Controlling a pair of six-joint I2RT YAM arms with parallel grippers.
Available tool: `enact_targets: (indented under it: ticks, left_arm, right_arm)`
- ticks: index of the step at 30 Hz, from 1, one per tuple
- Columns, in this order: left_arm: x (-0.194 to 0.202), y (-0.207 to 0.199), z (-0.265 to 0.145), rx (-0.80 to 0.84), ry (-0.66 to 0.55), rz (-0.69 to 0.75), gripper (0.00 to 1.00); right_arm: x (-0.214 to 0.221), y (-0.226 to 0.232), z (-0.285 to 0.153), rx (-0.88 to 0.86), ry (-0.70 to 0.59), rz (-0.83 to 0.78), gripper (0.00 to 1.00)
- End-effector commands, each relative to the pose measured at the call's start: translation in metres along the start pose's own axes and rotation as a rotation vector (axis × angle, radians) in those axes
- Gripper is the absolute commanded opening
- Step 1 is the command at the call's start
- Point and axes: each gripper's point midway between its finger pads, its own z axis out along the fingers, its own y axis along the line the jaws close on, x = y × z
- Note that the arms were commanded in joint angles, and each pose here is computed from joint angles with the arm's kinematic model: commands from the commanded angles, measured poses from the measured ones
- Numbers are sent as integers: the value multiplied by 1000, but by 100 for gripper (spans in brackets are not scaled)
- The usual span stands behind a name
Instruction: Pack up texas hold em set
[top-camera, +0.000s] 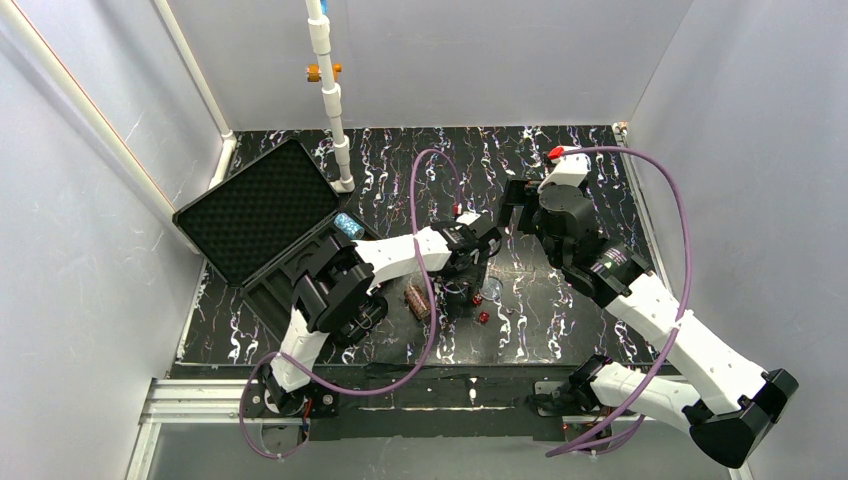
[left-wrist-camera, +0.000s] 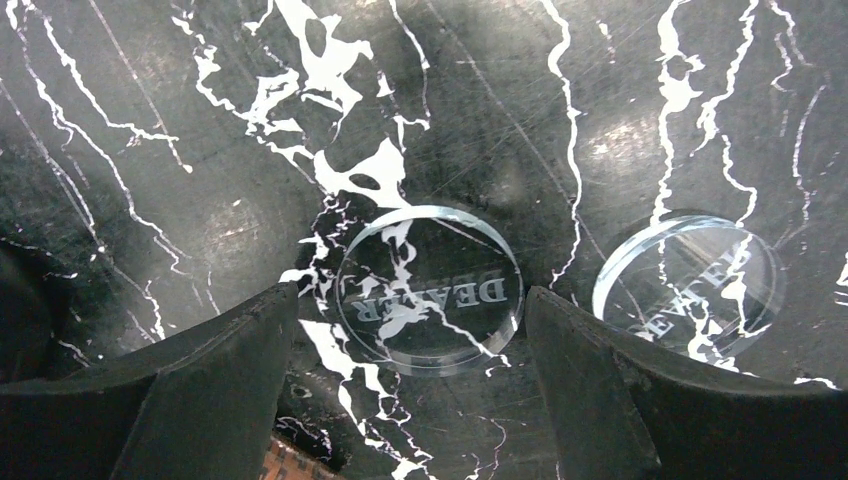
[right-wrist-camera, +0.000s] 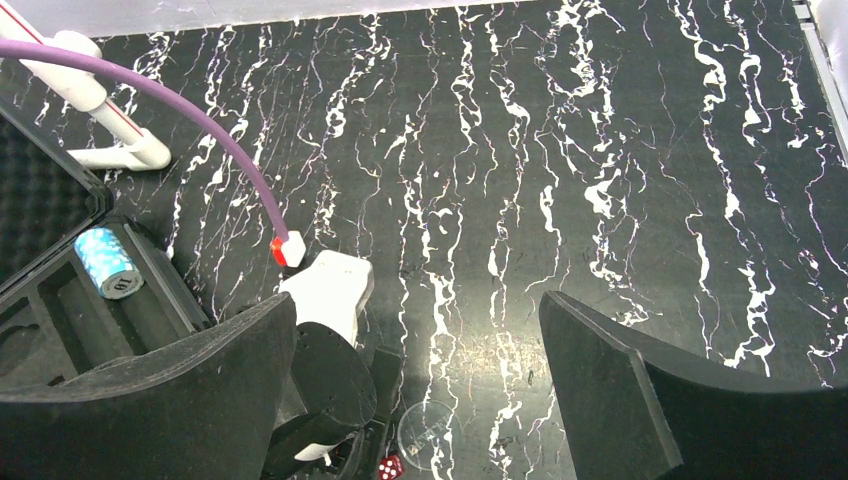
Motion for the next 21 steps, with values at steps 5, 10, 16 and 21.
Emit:
enact_targets:
  ticks: [5,10,16,21]
  left_arm:
    - [7,0,3,9,17,-6,81]
    - [11,0,6,8,22,-14,74]
    - [17,2,8,13,28,-17,57]
    - [17,2,5,25,21,-11,42]
  right_arm:
    - [-10,3,2,-11,-42,19,98]
    - [-8,3,2,-11,-40,18,99]
    - [-6,4,4,-13,-34,16,98]
    - [-5,4,4,-13,-32,15,98]
